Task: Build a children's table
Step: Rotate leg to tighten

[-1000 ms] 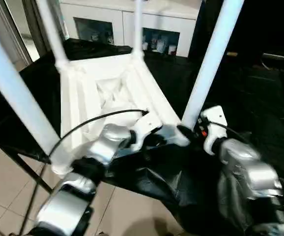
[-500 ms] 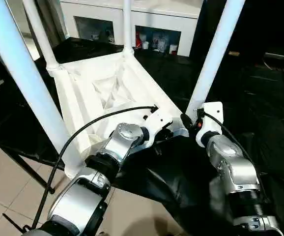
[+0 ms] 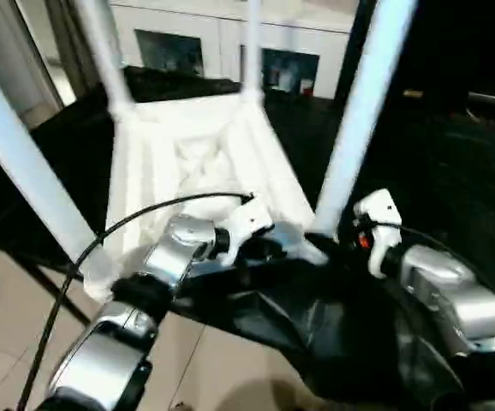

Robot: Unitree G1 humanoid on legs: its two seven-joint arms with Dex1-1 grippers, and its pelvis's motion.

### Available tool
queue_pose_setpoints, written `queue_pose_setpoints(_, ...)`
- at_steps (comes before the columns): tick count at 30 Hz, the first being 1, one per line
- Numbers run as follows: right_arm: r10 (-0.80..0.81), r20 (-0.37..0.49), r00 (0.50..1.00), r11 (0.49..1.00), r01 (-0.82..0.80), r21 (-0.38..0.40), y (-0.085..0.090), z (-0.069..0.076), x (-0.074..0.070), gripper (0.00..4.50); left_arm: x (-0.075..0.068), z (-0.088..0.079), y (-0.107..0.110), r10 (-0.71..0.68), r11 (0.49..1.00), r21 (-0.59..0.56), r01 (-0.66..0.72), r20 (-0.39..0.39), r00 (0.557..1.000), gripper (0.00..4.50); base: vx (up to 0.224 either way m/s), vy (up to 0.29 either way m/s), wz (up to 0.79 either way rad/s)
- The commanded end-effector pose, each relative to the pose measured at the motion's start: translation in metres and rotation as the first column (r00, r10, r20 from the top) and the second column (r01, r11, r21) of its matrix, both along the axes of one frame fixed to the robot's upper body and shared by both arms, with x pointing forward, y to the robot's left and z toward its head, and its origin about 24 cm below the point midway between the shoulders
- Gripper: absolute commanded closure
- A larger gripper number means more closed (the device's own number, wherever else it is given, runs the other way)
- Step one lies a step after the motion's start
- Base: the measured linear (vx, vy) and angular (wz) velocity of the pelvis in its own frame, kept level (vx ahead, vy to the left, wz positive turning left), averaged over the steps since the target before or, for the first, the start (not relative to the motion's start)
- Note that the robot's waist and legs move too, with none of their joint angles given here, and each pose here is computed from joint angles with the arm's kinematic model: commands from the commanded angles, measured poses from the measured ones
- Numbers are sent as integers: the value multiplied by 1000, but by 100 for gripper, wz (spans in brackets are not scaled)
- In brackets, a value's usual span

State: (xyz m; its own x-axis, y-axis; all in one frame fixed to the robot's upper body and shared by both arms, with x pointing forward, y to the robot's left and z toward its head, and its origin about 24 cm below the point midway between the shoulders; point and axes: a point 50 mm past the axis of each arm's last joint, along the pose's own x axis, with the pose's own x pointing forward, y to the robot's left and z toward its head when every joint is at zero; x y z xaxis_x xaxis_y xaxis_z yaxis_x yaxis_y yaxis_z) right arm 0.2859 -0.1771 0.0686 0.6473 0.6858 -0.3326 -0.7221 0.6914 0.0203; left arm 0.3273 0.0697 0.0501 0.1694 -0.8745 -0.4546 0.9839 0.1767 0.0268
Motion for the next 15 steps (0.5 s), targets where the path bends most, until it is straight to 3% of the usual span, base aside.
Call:
queue_pose_setpoints(1,112,-24,993,994,-112,13,7,2,-7,140,-4,15,-8,-73,987,-139,76,30,997,450,0,0,0)
queue_pose_setpoints(13,216,-58,975,976,-216,18,4,3,-15,140,-13,13,9,-114,984,-141,110,-16,993,450,0,0,0)
queue_pose_setpoints(15,220,-62,974,976,-219,20,4,3,-16,165,-14,12,10,-114,984,-139,110,-18,993,450,0,0,0)
